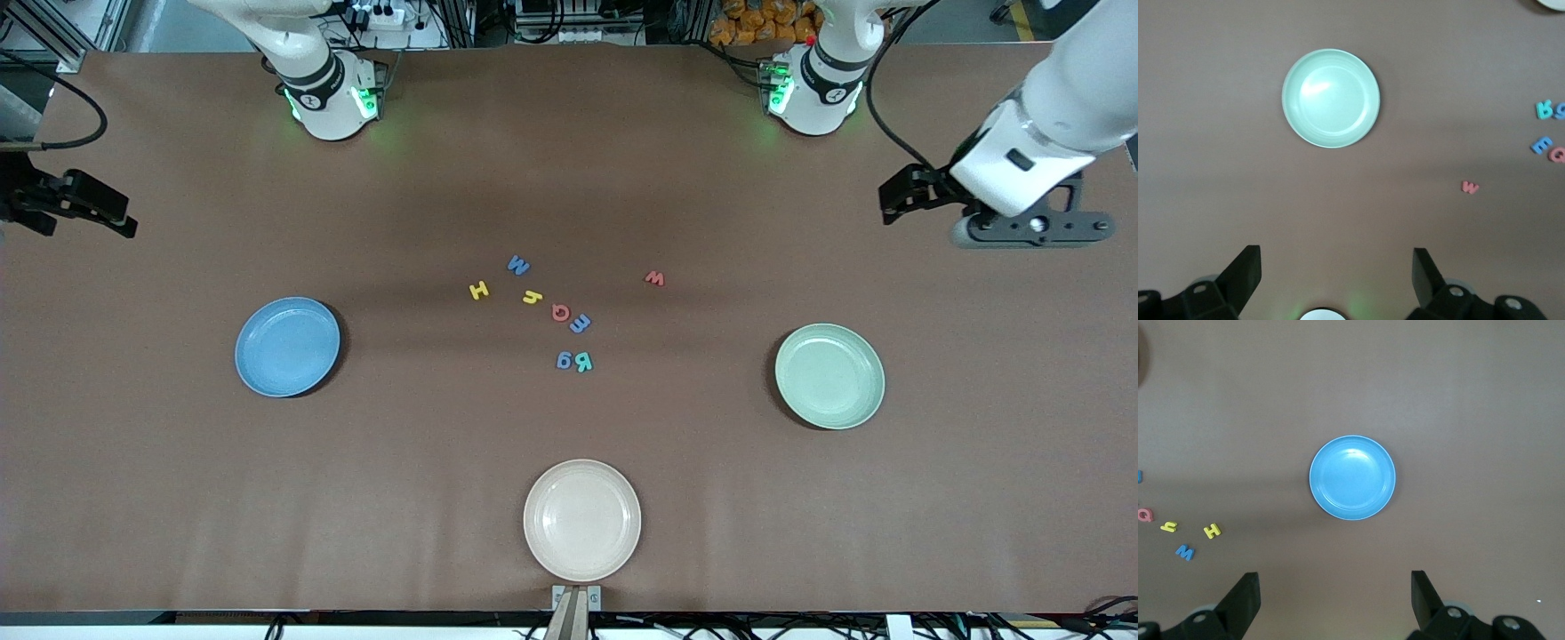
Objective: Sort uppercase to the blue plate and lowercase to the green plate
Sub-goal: 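Move the left gripper to the pink w while the right gripper moves out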
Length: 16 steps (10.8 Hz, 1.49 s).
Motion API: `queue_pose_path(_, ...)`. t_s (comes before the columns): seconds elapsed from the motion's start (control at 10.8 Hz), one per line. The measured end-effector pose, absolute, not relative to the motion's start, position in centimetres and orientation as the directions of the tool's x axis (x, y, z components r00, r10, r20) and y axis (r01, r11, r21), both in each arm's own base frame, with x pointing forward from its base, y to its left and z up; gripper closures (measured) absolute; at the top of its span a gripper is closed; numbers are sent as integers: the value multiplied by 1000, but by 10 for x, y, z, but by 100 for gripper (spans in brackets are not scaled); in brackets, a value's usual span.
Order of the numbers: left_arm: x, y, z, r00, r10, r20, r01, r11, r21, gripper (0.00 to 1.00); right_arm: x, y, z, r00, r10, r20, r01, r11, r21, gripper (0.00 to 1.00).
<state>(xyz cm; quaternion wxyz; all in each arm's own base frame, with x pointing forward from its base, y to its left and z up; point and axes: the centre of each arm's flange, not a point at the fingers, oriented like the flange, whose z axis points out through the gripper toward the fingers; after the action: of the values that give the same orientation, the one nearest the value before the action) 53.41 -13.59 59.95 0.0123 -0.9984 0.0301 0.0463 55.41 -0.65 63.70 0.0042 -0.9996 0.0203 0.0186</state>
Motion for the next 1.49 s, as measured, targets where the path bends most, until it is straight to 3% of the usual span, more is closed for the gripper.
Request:
queue_pose_path(0.65,497,-270,497,987,-154,-48,-154,-988,-3,0,583,46,561,988,55,-141,52,-998,-23,0)
queue_pose_path(1.12,461,-306,397,980,-195,-29,-194,-981,28,0,594,37,542,987,49,-154,46,-999,-25,0)
queue_pose_path(1.49,442,-336,365,990,-134,-42,-131,-989,63,0,624,60,487,985,87,-147,83,-996,-33,0)
